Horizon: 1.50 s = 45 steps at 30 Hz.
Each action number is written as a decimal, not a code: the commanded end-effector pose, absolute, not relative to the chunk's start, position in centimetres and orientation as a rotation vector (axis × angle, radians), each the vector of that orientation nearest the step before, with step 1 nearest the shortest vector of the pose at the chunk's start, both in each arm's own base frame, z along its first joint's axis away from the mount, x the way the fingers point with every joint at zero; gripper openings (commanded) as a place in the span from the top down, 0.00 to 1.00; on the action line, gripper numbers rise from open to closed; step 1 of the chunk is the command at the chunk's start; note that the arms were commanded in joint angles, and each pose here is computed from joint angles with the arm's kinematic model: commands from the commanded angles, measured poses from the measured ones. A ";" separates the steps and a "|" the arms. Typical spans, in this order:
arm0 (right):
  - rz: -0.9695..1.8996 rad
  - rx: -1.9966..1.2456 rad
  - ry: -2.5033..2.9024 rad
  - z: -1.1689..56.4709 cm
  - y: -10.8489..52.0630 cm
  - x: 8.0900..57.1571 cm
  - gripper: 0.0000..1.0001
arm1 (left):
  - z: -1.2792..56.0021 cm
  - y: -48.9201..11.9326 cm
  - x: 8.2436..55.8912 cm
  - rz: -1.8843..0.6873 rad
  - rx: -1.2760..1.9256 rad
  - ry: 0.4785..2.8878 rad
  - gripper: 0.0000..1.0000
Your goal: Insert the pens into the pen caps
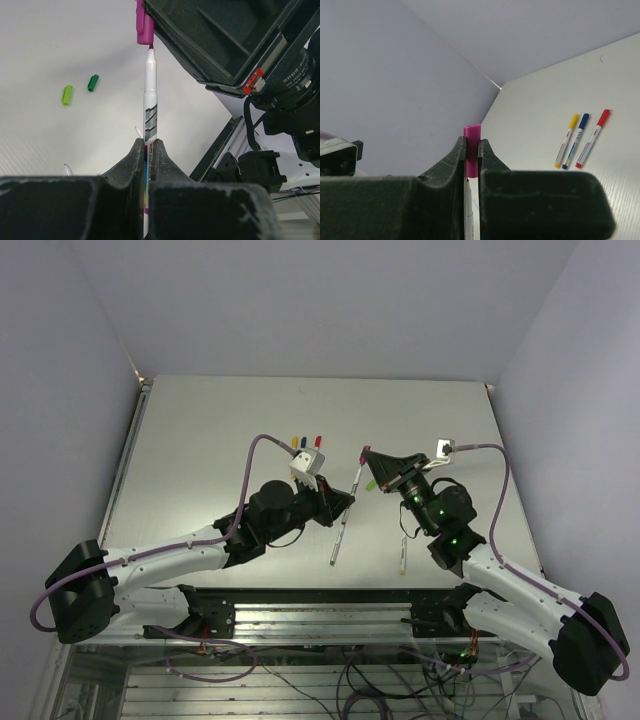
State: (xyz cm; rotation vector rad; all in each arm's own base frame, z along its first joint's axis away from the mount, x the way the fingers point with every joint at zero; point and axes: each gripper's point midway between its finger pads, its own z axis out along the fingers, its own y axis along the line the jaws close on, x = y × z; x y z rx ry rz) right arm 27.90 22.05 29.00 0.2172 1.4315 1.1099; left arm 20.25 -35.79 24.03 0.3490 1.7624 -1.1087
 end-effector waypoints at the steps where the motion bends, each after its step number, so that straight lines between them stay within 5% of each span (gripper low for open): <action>1: 1.127 0.199 1.420 29.2 22.1 27.3 1.00 | 24.7 -36.0 20.3 -1.130 0.332 1.730 0.93; 45: 1.108 0.187 1.457 28.1 22.3 27.2 1.00 | 24.7 -35.8 20.4 -1.124 0.322 1.718 0.93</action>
